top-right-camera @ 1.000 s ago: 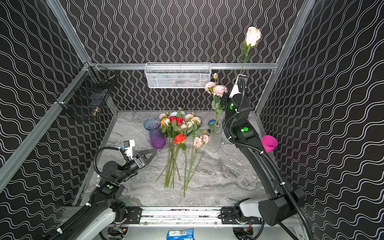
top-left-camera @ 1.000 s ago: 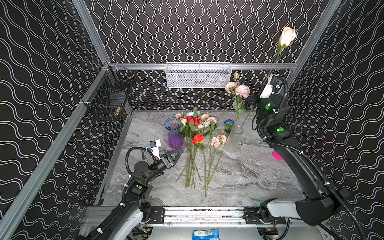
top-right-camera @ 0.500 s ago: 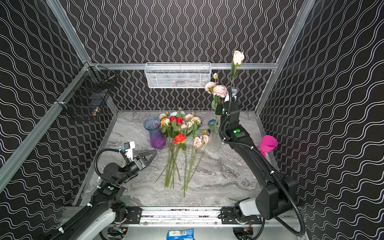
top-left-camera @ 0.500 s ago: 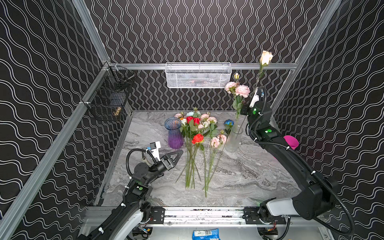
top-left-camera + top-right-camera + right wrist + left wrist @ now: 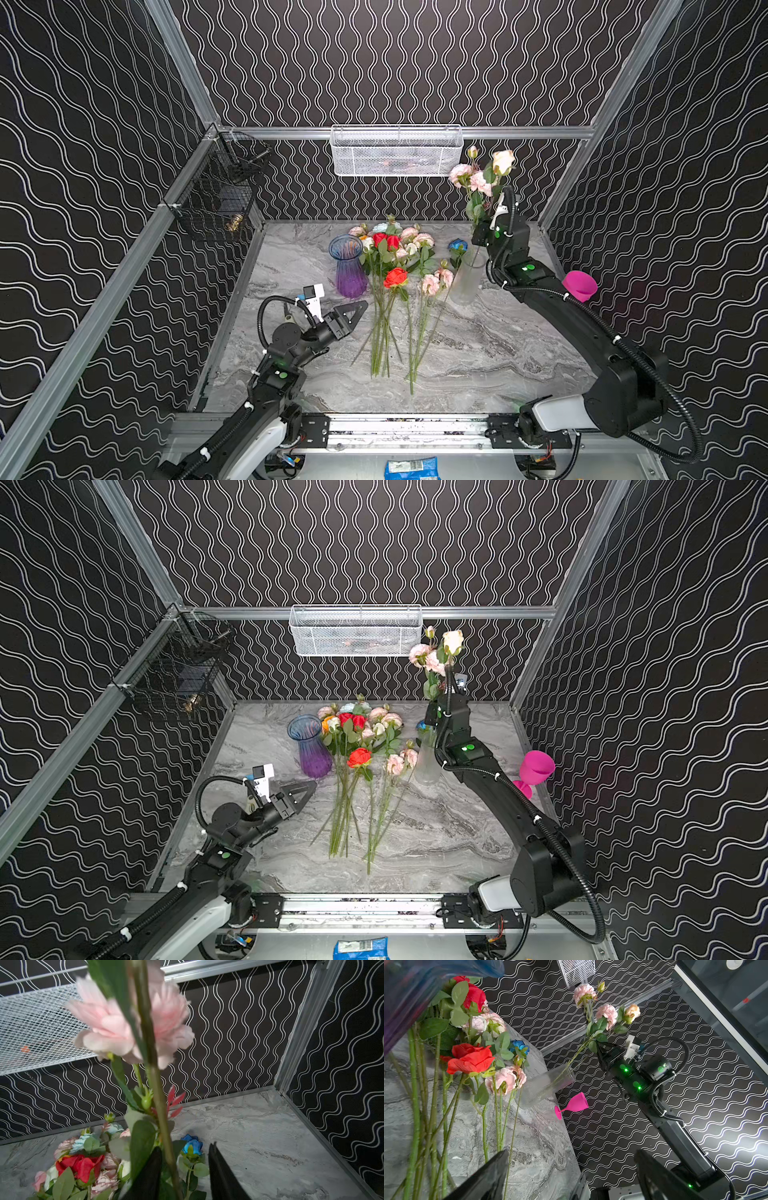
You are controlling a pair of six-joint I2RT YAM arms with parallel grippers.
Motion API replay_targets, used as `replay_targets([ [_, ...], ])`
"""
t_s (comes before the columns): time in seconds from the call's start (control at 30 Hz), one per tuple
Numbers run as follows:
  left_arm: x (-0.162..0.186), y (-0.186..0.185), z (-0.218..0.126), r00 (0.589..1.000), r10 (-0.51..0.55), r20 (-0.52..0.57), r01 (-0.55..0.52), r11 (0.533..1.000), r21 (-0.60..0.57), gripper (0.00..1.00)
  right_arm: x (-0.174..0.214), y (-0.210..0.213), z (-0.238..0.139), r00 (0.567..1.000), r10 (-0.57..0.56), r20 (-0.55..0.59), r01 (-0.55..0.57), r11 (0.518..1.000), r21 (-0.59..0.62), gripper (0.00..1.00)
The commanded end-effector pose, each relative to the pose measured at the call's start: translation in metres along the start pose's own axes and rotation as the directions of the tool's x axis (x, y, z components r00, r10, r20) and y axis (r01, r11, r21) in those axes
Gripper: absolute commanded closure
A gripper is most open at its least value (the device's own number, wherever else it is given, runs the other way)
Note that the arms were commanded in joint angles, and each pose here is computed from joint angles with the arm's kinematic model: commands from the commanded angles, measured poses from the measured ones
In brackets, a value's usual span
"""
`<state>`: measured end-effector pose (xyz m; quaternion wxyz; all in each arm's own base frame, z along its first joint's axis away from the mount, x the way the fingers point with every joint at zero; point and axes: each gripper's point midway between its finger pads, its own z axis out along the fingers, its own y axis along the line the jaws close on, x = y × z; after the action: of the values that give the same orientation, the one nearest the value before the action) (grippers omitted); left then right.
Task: Arrange the flowers into the vase
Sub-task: 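Lower the peach rose stem into the clear glass vase and open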
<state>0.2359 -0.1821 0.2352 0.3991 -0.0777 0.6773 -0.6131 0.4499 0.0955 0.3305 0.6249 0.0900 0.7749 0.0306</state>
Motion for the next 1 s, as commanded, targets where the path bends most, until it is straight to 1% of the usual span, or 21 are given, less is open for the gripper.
replay_targets([
  [0.0,0.001,-0.011,0.0,1.0,0.009,-0.018,-0.008,0.999,0.034,0.01,-0.005,-0.005,-0.013,0.999,0.031,-0.012,-0.031,0.999,0.008,0.56],
  [0.23,0.002,-0.003,-0.007,1.0,-0.007,0.014,0.007,1.0,0.014,0.01,-0.02,-0.007,-0.043,0.999,0.042,-0.003,-0.042,0.998,-0.04,0.5],
  [0.33,0.003,-0.006,-0.008,1.0,0.013,-0.003,-0.013,1.0,0.004,0.01,-0.025,-0.004,-0.05,0.999,0.044,-0.001,-0.044,0.997,-0.069,0.47],
  [0.5,0.001,-0.004,-0.011,1.0,0.015,0.008,-0.015,1.0,-0.024,0.01,-0.033,0.004,-0.065,0.999,0.043,-0.017,-0.045,0.993,-0.108,0.46],
  [0.6,0.004,0.0,-0.01,1.0,0.019,-0.017,-0.02,0.998,-0.058,0.02,-0.031,0.01,-0.08,0.998,0.059,-0.036,-0.063,0.987,-0.146,0.47],
  [0.7,0.011,0.02,-0.014,0.999,-0.008,-0.05,-0.001,0.984,-0.179,0.02,-0.013,0.021,-0.095,0.994,0.057,-0.094,-0.076,0.973,-0.216,0.49],
  [0.73,0.013,0.028,-0.017,0.998,-0.02,-0.055,0.007,0.975,-0.223,0.02,-0.003,0.034,-0.106,0.993,0.03,-0.117,-0.061,0.961,-0.269,0.51],
  [0.77,0.014,0.034,-0.02,0.998,-0.023,-0.052,0.009,0.968,-0.251,0.02,0.008,0.038,-0.111,0.991,0.014,-0.136,-0.054,0.955,-0.292,0.53],
  [0.8,0.015,0.04,-0.023,0.999,-0.029,-0.043,0.016,0.962,-0.274,0.02,0.017,0.04,-0.117,0.989,0.017,-0.147,-0.062,0.949,-0.31,0.57],
  [0.87,0.018,0.055,-0.03,0.998,-0.061,-0.014,0.053,0.943,-0.328,0.02,0.045,0.046,-0.123,0.978,0.032,-0.208,-0.105,0.931,-0.351,0.63],
  [0.97,0.021,0.079,-0.046,0.994,-0.105,0.033,0.109,0.891,-0.442,0.01,0.105,0.057,-0.128,0.936,0.038,-0.349,-0.173,0.915,-0.364,0.76],
])
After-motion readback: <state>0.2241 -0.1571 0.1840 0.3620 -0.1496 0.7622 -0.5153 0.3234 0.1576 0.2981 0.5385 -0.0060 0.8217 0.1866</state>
